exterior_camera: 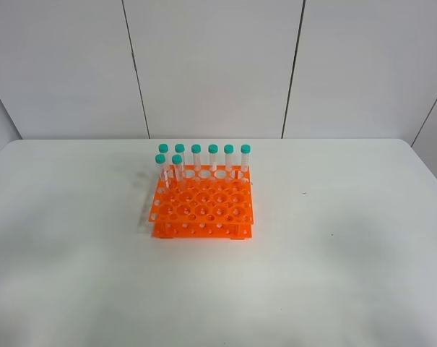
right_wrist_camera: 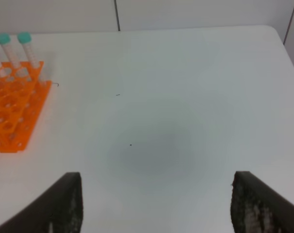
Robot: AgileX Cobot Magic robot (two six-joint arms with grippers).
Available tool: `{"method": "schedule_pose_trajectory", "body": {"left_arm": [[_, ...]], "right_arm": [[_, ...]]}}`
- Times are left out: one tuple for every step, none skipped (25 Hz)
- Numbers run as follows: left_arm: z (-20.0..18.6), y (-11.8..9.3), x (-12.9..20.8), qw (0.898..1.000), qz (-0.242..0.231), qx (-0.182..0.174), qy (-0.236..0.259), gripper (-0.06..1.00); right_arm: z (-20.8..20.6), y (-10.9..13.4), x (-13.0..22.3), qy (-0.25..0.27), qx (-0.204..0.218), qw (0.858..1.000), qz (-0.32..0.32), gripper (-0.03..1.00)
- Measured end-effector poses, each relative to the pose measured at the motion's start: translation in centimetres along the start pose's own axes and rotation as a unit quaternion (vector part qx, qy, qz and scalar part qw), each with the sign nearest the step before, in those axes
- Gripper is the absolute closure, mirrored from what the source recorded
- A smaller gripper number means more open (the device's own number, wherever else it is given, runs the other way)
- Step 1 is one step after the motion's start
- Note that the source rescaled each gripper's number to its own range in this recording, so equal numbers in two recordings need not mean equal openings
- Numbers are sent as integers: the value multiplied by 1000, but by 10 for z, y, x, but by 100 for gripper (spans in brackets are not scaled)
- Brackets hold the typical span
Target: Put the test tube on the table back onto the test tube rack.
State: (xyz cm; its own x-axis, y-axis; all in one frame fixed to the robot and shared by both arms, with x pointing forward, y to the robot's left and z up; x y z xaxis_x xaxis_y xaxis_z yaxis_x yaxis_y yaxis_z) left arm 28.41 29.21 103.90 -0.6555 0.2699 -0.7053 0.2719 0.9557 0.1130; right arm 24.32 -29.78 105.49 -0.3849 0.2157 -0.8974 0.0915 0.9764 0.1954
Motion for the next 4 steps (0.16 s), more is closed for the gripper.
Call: {"method": "schedule_pose_trajectory", "body": {"left_arm": [[0,0,0,1000,0,0,0,-6],[0,0,0,1000,0,0,0,-6],[0,0,0,1000,0,0,0,-6],[0,0,0,1000,0,0,0,-6]], "right_arm": [[0,0,0,0,0,1000,0,17],[0,0,0,0,0,1000,0,17],[0,0,0,0,0,1000,0,17],[0,0,0,0,0,1000,0,17]]}}
Point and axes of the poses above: a point on each arm's last joint axis where the gripper is mounted, z pointing out along that axis toward the gripper, y along the wrist's bending axis when the last joint is at zero, x = y × z, the point moved 1 cm from there along z, pointing out along that axis toward the gripper, and after that the axes turned 10 degrees about z, right-handed, at the moved point
